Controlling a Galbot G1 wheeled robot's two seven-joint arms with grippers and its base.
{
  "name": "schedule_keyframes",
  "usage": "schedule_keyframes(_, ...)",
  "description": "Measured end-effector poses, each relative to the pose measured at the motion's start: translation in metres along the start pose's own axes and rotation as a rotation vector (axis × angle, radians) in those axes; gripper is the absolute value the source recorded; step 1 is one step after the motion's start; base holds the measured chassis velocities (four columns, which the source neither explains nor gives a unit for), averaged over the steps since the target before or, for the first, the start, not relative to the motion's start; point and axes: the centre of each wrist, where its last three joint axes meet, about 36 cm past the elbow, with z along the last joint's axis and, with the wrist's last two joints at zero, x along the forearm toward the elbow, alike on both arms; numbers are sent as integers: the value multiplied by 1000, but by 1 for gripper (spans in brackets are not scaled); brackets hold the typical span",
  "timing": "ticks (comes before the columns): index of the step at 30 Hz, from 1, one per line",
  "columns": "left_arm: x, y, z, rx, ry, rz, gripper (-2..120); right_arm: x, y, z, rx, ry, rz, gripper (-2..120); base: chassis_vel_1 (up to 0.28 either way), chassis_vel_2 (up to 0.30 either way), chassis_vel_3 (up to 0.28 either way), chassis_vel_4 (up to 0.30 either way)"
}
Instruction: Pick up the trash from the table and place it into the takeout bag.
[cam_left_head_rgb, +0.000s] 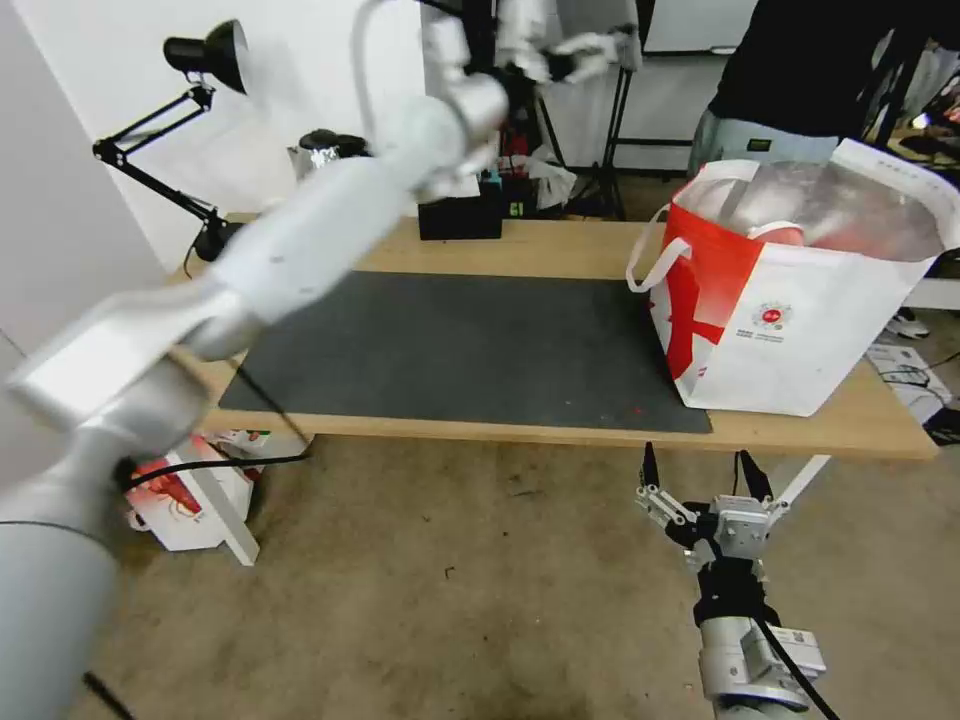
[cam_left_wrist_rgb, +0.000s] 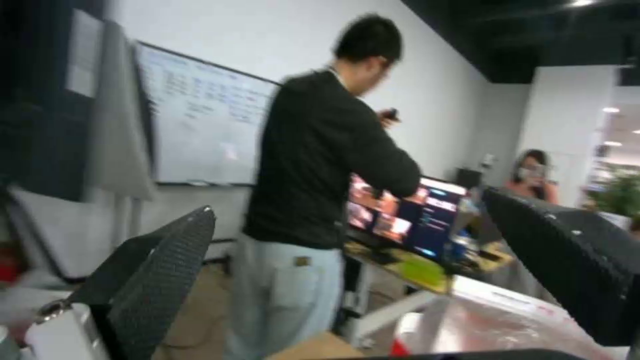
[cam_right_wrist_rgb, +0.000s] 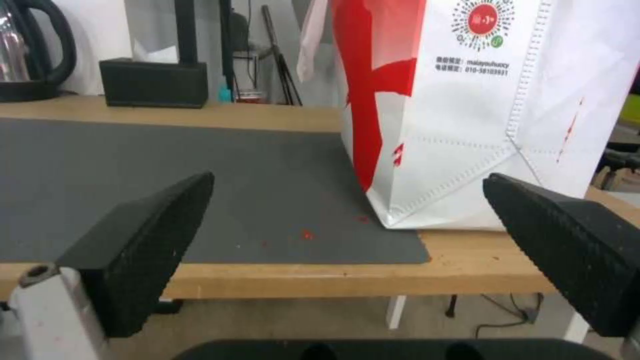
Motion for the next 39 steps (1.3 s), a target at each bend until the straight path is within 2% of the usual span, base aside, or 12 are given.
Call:
schedule_keyframes(3, 38, 3, -3, -22, -37, -47, 100, 0, 0, 0, 0, 0, 0, 100, 0, 0, 0, 0)
schedule_keyframes(5, 82, 4, -10, -81, -82, -91, 100, 0, 0, 0, 0, 0, 0, 100, 0, 0, 0, 0)
schedule_keyframes(9, 151, 11, 4, -192, -99, -187, 100, 0, 0, 0, 0, 0, 0, 100, 0, 0, 0, 0)
schedule_keyframes(10, 151, 11, 4, -192, -99, -187, 100, 0, 0, 0, 0, 0, 0, 100, 0, 0, 0, 0)
schedule_keyframes(13, 220, 1, 8, -294, -128, -265, 100, 0, 0, 0, 0, 0, 0, 100, 0, 0, 0, 0)
schedule_keyframes(14, 220, 1, 8, -294, -128, -265, 100, 0, 0, 0, 0, 0, 0, 100, 0, 0, 0, 0)
schedule_keyframes(18, 284, -14, 29, -379, -145, -347, 100, 0, 0, 0, 0, 0, 0, 100, 0, 0, 0, 0)
schedule_keyframes(23, 324, -27, 52, -410, -131, -423, 100, 0, 0, 0, 0, 0, 0, 100, 0, 0, 0, 0)
schedule_keyframes(26, 355, -49, 76, -421, -148, -486, 100, 0, 0, 0, 0, 0, 0, 100, 0, 0, 0, 0)
schedule_keyframes(30, 369, -61, 90, -432, -150, -516, 100, 0, 0, 0, 0, 0, 0, 100, 0, 0, 0, 0)
schedule_keyframes(32, 383, -79, 109, -420, -161, -552, 100, 0, 0, 0, 0, 0, 0, 100, 0, 0, 0, 0)
schedule_keyframes(39, 394, -104, 148, -385, -206, -622, 100, 0, 0, 0, 0, 0, 0, 100, 0, 0, 0, 0)
